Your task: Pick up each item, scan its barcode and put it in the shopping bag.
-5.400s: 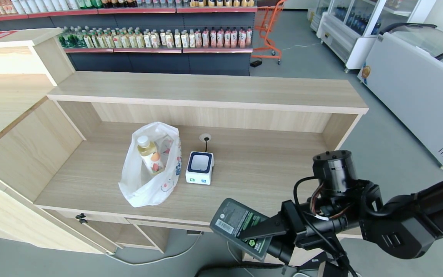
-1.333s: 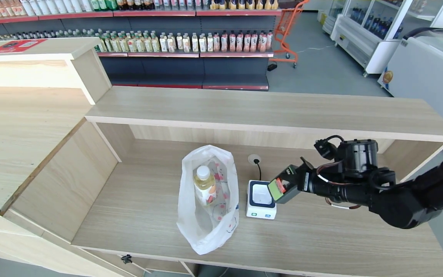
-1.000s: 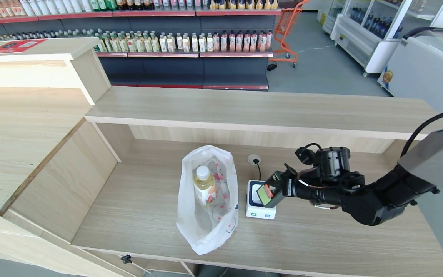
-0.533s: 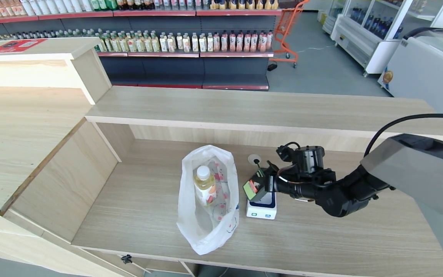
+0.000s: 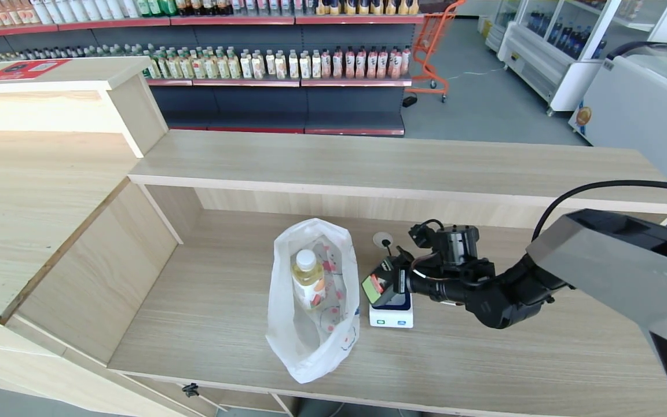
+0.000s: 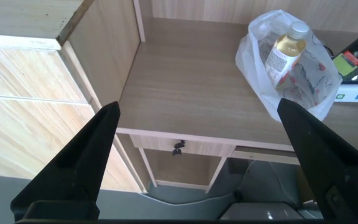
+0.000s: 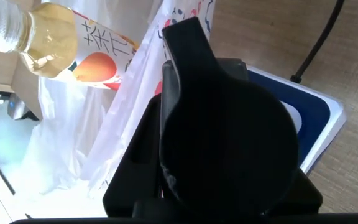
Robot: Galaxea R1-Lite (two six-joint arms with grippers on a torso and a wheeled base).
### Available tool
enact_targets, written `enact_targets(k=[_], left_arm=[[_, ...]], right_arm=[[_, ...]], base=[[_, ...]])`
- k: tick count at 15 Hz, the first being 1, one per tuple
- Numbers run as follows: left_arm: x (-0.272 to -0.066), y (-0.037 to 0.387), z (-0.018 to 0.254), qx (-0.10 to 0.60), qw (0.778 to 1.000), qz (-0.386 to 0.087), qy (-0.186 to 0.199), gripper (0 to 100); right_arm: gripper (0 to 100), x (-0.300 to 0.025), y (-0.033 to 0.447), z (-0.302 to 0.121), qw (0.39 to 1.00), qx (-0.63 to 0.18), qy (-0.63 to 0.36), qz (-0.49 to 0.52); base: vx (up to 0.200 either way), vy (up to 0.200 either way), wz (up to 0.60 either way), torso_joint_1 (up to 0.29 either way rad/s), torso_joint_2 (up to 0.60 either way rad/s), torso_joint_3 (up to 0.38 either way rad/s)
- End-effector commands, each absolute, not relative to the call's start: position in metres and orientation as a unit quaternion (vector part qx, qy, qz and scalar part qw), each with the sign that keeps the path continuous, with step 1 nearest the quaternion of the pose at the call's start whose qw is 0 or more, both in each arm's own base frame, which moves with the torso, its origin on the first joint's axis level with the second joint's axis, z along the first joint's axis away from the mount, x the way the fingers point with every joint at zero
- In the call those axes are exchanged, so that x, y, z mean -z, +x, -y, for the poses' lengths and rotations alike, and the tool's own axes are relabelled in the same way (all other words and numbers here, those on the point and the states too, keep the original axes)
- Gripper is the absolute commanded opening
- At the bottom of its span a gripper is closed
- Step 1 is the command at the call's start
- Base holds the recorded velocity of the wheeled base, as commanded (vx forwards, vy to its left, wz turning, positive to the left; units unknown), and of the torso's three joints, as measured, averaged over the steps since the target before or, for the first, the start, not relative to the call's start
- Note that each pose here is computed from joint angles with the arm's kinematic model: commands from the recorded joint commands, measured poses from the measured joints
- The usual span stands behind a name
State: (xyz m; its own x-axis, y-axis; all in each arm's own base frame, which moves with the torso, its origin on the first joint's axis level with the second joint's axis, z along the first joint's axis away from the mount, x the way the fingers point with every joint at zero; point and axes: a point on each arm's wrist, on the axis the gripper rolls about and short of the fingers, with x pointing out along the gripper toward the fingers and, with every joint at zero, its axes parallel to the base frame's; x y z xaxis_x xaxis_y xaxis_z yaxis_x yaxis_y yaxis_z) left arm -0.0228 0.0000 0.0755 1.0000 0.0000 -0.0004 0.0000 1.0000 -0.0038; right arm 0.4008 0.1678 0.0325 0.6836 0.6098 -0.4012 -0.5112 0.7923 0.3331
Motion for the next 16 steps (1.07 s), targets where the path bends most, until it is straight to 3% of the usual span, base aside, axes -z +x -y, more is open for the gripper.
enact_targets(k=[1, 4, 7, 11, 16], left_arm=[[-0.075, -0.023, 0.0, 0.0, 1.0, 0.0, -0.002, 100], [-0.075, -0.023, 0.0, 0.0, 1.0, 0.0, -0.002, 100], [-0.075, -0.023, 0.0, 0.0, 1.0, 0.0, -0.002, 100], [-0.075, -0.023, 0.0, 0.001, 1.0, 0.0, -0.002, 100], [-0.075, -0.023, 0.0, 0.0, 1.0, 0.0, -0.002, 100]], right_arm=[[0, -0.045, 0.399, -0.167, 0.914, -0.309, 0.101, -0.242], [0, -0.1, 0.378, -0.159, 0.917, -0.307, 0.145, -0.211], [0, -0.15, 0.327, -0.132, 0.936, -0.271, 0.109, -0.195], [0, -0.174, 0.271, -0.107, 0.949, -0.248, 0.092, -0.169], [0, -0.186, 0.247, -0.098, 0.951, -0.251, 0.094, -0.151]], base=[[0.0, 0.0, 0.0, 0.0, 0.0, 0.0], [0.0, 0.0, 0.0, 0.0, 0.0, 0.0], [0.0, 0.0, 0.0, 0.0, 0.0, 0.0], [0.0, 0.0, 0.0, 0.0, 0.0, 0.0], [0.0, 0.0, 0.0, 0.0, 0.0, 0.0]])
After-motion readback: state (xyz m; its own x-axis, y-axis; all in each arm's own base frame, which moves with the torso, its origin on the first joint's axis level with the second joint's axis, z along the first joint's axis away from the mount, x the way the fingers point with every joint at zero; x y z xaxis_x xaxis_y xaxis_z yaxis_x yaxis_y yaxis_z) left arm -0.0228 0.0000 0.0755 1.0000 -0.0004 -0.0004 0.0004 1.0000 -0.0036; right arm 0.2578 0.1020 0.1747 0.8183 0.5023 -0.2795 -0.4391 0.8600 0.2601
